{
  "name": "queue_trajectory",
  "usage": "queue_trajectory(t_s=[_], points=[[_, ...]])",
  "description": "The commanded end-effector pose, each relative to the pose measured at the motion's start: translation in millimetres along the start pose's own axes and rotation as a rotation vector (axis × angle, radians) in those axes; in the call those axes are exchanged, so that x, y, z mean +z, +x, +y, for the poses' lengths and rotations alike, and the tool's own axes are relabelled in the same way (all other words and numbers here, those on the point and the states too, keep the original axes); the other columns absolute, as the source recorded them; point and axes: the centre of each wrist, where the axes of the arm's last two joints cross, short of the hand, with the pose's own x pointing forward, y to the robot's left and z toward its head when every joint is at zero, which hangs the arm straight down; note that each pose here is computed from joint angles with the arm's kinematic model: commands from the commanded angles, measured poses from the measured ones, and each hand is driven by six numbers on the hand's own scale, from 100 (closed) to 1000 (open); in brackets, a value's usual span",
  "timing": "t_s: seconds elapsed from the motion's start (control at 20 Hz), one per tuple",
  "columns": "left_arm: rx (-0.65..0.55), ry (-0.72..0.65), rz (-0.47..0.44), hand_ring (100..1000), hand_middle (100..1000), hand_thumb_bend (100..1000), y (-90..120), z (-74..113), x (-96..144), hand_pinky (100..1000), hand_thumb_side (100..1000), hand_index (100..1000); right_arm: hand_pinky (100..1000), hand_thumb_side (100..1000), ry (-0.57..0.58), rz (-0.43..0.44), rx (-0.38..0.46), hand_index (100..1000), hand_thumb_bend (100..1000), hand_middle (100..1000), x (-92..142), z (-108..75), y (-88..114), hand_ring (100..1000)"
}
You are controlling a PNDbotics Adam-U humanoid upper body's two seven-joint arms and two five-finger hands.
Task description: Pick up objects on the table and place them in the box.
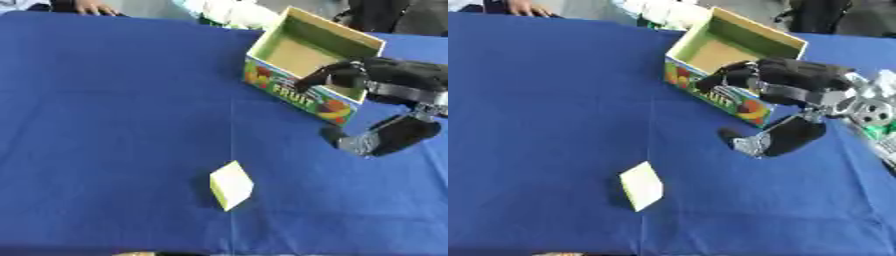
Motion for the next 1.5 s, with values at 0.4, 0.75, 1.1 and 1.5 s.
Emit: queue_trajectory(t_s=[0.4, 0.75, 1.1, 1.5], points=[[-0.002, -0.024, -0.017, 701, 915, 269, 5, 2.0, -3, 817, 798, 733, 924, 567, 0.017, -0.036, 0.17, 993, 350, 866, -13, -6.4, 11, 926], [0.001, -0.03, -0.014, 701, 915, 269, 5, 1.5, -2, 817, 799, 733, 927, 572, 0.048, -0.039, 0.208, 993, 333, 869, -30, 4.8, 12, 929], [-0.007, -0.029, -0.017, 701, 919, 266, 5, 2.6, -3, 818, 805, 732, 924, 563, 0.058, -0.07, 0.187, 996, 321, 865, -48, 11.9, 11, 929], [-0.018, -0.022, -0.025, 701, 923, 261, 6, 3.4, -5, 819, 811, 730, 920, 549, 0.075, -0.088, 0.161, 998, 318, 862, -57, 15.4, 11, 929]])
